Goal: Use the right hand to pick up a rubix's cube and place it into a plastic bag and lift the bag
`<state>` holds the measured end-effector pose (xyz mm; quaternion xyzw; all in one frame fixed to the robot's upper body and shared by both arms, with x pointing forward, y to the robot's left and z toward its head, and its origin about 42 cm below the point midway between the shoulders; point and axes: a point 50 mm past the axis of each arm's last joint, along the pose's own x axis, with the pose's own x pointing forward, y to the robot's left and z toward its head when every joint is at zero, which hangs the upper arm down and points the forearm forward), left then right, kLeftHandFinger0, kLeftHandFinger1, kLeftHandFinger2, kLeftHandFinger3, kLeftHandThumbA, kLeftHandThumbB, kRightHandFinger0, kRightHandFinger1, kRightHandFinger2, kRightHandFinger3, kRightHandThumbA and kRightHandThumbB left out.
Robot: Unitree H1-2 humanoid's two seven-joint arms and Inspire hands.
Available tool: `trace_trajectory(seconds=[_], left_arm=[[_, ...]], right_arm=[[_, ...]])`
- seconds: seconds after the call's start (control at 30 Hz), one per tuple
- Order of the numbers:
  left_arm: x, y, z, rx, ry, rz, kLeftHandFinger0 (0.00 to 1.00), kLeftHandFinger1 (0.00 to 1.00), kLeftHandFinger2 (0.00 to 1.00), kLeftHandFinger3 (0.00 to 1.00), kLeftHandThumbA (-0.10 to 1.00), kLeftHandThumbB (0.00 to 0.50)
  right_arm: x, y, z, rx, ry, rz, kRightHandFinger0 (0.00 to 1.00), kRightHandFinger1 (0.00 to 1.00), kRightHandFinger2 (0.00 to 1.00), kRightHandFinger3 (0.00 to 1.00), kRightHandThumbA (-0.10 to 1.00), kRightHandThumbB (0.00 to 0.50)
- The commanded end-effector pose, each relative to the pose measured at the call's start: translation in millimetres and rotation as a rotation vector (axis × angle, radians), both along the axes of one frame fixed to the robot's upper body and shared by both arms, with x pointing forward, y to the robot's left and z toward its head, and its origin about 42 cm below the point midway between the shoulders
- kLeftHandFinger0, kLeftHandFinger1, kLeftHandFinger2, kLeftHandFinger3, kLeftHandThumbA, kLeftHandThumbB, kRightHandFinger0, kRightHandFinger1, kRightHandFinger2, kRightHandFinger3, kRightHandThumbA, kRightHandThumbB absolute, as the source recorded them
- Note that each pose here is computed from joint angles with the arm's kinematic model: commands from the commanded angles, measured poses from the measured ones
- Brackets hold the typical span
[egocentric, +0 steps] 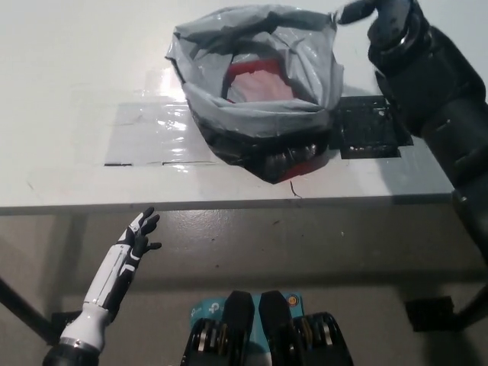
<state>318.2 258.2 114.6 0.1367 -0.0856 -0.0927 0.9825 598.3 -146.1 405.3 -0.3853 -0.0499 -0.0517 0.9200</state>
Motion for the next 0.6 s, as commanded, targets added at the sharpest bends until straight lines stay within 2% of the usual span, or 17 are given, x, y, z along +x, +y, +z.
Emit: trace_trajectory(seconds=[0.0, 0.13, 0.2, 0.23, 0.37, 0.57], left_arm=[[5.5, 2.8, 15.5, 0.011, -0.077, -0.024, 0.86, 1.00, 1.00, 1.00, 1.00, 0.474], [6.2, 2.8, 15.9, 0.012, -0.081, -0.026, 0.84, 1.00, 1.00, 1.00, 1.00, 0.460], [5.9, 0.9, 16.8, 0.008, -0.075, -0.022, 0.85, 1.00, 1.00, 1.00, 1.00, 0.480], [6.3, -0.4, 17.5, 0.011, -0.077, -0.022, 0.86, 1.00, 1.00, 1.00, 1.00, 0.474], [12.5, -0.1, 22.5, 0.006, -0.080, -0.020, 0.89, 1.00, 1.00, 1.00, 1.00, 0.490], [23.6, 2.6, 31.1, 0.016, -0.099, -0.013, 0.90, 1.00, 1.00, 1.00, 1.00, 0.480]], right_arm=[[-9.4, 11.7, 72.2, -0.013, -0.149, 0.059, 1.00, 1.00, 1.00, 1.00, 0.92, 0.500], [-20.8, 11.5, 94.3, 0.072, -0.196, 0.117, 1.00, 1.00, 1.00, 1.00, 0.92, 0.500], [-25.7, 6.9, 102.9, 0.153, -0.210, 0.158, 1.00, 1.00, 1.00, 1.00, 0.90, 0.500], [-32.7, -0.2, 114.7, 0.244, -0.254, 0.199, 1.00, 1.00, 1.00, 1.00, 0.89, 0.498], [-71.3, -21.7, 153.3, 0.390, -0.438, 0.295, 1.00, 1.00, 1.00, 1.00, 0.99, 0.500], [-156.4, -60.0, 191.5, 0.345, -0.702, 0.374, 1.00, 1.00, 1.00, 1.00, 1.00, 0.493]])
